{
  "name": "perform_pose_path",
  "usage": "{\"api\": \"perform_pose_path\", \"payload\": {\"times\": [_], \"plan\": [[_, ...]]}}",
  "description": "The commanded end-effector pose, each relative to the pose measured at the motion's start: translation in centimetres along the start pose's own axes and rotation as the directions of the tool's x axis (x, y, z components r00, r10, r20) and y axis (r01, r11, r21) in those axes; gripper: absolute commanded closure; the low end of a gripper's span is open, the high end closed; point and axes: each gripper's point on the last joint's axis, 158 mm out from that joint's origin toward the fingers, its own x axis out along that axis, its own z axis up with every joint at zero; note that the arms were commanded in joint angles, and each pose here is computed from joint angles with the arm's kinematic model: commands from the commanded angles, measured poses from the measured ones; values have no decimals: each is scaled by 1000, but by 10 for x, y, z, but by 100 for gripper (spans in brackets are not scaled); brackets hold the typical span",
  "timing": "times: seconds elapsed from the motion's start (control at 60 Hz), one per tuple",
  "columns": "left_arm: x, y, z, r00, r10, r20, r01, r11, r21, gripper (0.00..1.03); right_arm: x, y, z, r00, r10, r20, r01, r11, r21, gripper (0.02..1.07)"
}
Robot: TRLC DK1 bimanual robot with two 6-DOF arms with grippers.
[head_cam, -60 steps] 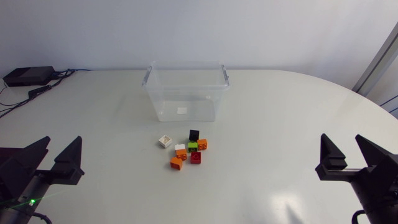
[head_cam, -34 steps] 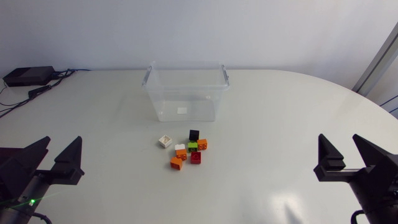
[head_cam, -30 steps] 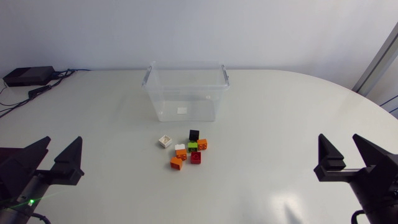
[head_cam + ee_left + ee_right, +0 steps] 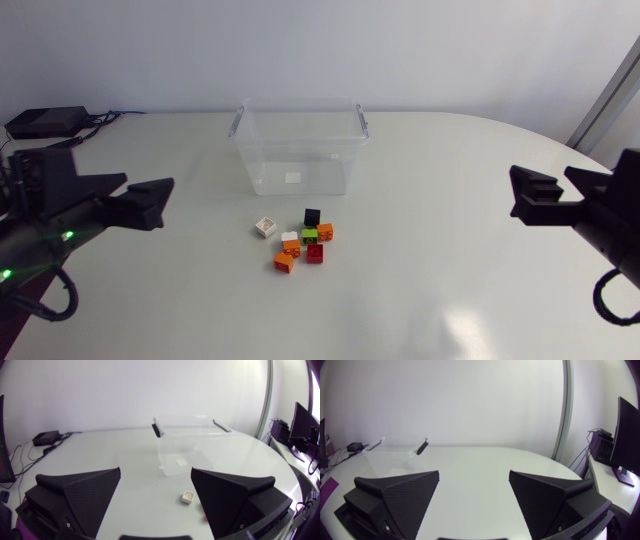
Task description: Place the duplo bricks in the container
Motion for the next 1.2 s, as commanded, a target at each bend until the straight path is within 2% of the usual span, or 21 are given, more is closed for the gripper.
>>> {"api": "perform_pose_path", "payload": {"times": [0.0,0.117,0.15,0.267,0.333,0.367,0.417,0.55,0.567,0.667,0.8,1.1,1.183], "plan": [[22,-10,-8,994,-20,-105,19,1000,-13,7,11,5,-7,996,3,-91,0,999,34,7],[46,-19,-28,972,-33,-233,35,999,3,7,20,15,-15,976,3,-218,0,1000,17,7],[59,-23,-41,951,-35,-308,41,999,13,6,21,18,-17,966,0,-257,0,1000,1,7],[79,-32,-59,911,-42,-409,75,995,66,6,21,38,-34,918,27,-397,-56,997,-61,7],[97,-38,-72,873,-38,-486,146,972,185,6,21,54,-44,886,80,-457,-132,988,-84,7],[106,-41,-78,855,-40,-517,201,945,259,6,21,62,-50,865,119,-488,-180,980,-80,7],[115,-47,-87,830,-45,-555,256,916,308,6,22,72,-57,842,159,-516,-224,972,-66,7],[133,-61,-113,759,-63,-648,328,897,296,6,30,98,-75,782,202,-590,-296,953,-67,7],[134,-66,-120,736,-77,-673,354,890,286,7,31,100,-78,775,204,-598,-303,951,-69,7],[143,-82,-133,683,-134,-718,428,870,244,8,34,117,-87,740,216,-637,-335,940,-71,7],[153,-91,-142,644,-173,-745,469,859,206,12,41,129,-95,708,215,-673,-346,936,-65,7],[168,-91,-160,618,-166,-768,499,838,220,27,44,155,-117,663,235,-711,-414,906,-87,7],[172,-92,-163,621,-169,-765,503,835,224,36,46,158,-120,659,237,-714,-425,900,-94,7]]}}
